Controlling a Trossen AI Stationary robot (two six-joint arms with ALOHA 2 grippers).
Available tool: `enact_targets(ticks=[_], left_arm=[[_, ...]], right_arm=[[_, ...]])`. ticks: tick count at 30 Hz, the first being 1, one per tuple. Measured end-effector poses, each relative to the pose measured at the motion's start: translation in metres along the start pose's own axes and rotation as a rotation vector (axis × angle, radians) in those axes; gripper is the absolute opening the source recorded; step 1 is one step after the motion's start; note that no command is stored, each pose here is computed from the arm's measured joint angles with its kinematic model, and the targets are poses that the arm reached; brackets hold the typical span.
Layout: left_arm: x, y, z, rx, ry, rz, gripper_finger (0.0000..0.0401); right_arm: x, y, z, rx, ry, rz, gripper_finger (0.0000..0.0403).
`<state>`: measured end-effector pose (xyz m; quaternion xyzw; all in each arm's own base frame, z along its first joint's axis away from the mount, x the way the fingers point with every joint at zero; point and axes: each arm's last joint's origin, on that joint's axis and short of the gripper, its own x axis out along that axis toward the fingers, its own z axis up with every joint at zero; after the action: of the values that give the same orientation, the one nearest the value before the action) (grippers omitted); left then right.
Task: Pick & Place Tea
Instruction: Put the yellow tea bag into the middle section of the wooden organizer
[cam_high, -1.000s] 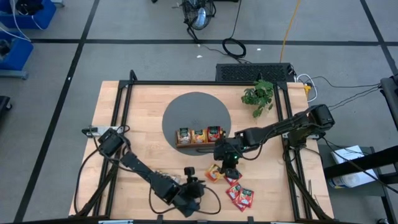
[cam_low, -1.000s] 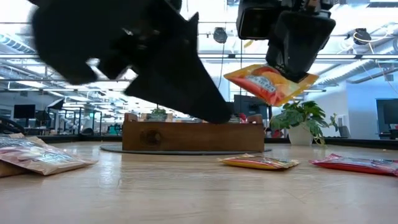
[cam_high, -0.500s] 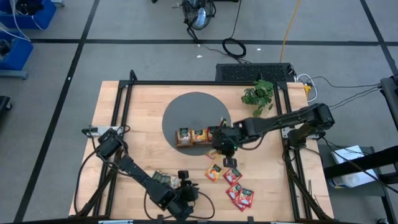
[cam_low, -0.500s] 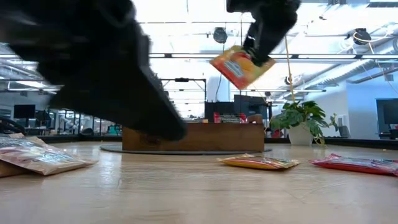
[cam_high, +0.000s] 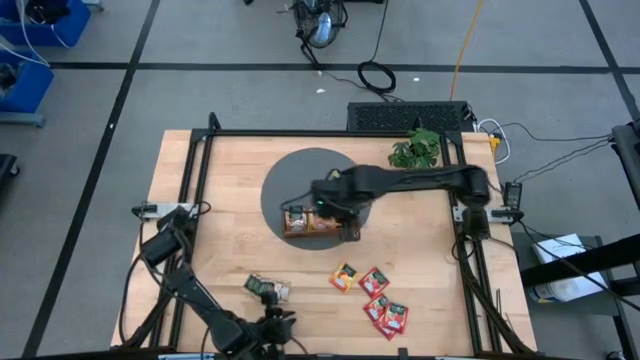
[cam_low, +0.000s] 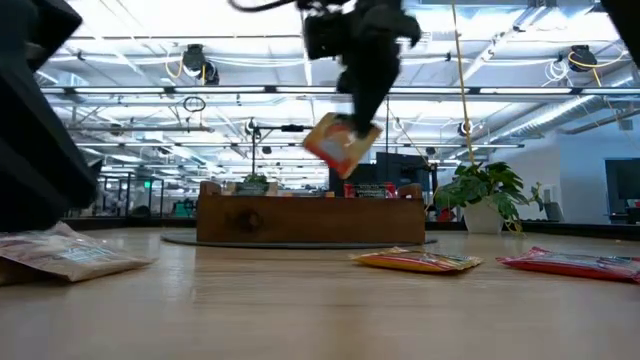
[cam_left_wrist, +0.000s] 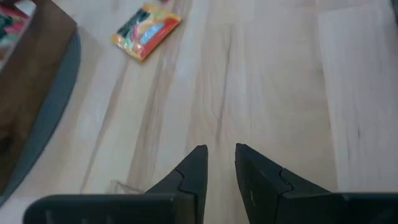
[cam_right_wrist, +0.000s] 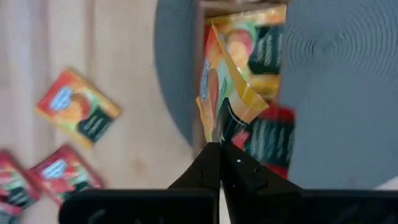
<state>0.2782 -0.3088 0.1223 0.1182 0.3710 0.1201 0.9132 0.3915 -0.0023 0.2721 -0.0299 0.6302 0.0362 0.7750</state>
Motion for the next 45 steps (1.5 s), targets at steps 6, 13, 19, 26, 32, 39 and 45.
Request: enact_targets(ticks=[6, 13, 19, 26, 32, 39, 45], left_arm=[[-0.003, -0.002, -0.001, 0.004, -0.015, 0.003, 0.0088], [-0.007, -0.005, -0.004, -0.007, -0.017, -0.005, 0.0088], [-0.007, -0.005, -0.004, -0.019, -0.017, -0.005, 0.0088], [-0.007, -0.005, -0.004, -0.039, -0.017, -0.006, 0.0088], [-0.007, -0.005, -0.004, -0.057, -0.017, -0.006, 0.0088], [-0.008, -0.005, -0.005, -0.058, -0.018, -0.008, 0.0088], [-0.008, -0.005, -0.005, -0.058, -0.018, -0.008, 0.0088]], right_arm=[[0.013, -0.013, 0.028, -0.121, 0.050, -0.059, 0.0000], [0.035, -0.017, 0.036, -0.230, 0.171, -0.134, 0.0000], [0.055, -0.016, 0.037, -0.307, 0.245, -0.189, 0.0000], [0.066, -0.008, 0.041, -0.401, 0.267, -0.217, 0.0000], [0.067, -0.007, 0.047, -0.436, 0.204, -0.228, 0.0000], [0.076, -0.005, 0.043, -0.405, 0.220, -0.204, 0.0039], [0.084, -0.007, 0.037, -0.375, 0.272, -0.268, 0.0090]])
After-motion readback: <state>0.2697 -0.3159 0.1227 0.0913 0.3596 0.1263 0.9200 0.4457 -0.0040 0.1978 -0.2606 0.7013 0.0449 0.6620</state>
